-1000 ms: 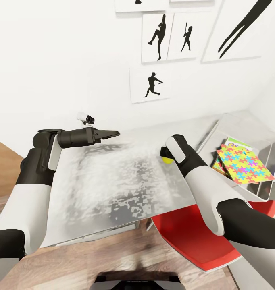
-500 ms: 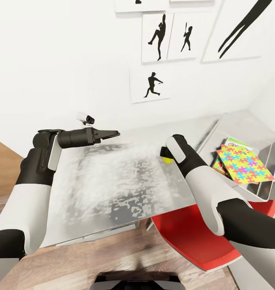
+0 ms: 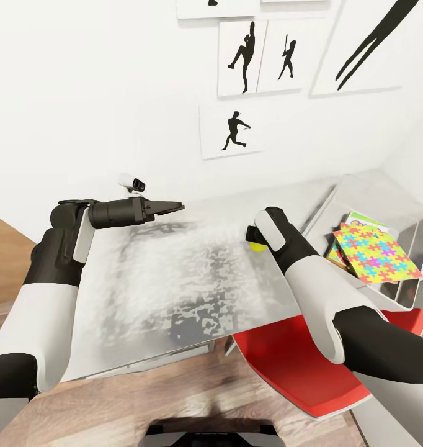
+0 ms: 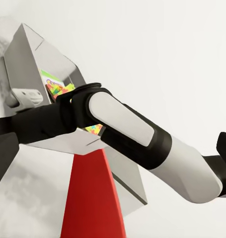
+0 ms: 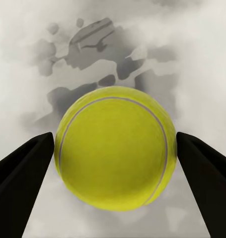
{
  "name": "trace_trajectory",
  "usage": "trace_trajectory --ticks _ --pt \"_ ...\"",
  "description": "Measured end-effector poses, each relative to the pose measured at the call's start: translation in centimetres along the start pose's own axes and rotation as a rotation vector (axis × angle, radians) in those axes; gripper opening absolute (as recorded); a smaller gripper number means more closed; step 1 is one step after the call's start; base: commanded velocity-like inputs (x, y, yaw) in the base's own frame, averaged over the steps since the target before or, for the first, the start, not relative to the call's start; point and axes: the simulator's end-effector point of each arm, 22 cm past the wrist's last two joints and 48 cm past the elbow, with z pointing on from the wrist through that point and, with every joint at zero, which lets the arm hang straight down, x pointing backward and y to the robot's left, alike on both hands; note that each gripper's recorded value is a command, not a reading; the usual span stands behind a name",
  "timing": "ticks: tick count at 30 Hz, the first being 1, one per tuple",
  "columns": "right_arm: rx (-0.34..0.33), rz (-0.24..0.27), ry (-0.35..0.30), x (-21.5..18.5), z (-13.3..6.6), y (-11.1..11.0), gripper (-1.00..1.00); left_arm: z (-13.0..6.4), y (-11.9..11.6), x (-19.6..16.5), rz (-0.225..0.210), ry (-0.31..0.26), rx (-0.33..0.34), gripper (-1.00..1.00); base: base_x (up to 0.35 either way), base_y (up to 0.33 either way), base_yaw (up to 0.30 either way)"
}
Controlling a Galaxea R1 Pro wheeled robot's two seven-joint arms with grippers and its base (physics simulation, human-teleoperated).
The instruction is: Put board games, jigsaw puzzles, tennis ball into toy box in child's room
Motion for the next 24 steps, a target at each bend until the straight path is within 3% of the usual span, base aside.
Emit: trace_trajectory --ticks 4,8,14,24 --pt "-0.014 0.003 -0.028 -1.0 -0.7 0.4 -1.00 0.0 0.0 0.0 0.000 0.000 0.000 1.00 0.000 0.000 0.000" --pt "-0.070 0.014 -0.139 -4.9 -4.1 1.8 -1.00 -0.1 0.0 0.0 0.000 0.000 -0.002 1.00 0.000 -0.002 -0.002" --pt "-0.096 -0.015 -0.170 -6.4 -6.5 2.6 -1.00 -0.1 -0.3 -0.2 0.006 0.000 -0.001 1.00 -0.032 -0.123 -0.079" --pt "-0.163 -0.070 -0.256 -9.5 -12.7 3.8 -1.00 -0.2 -1.2 -0.7 0.020 -0.003 0.000 1.00 -0.031 -0.168 -0.102"
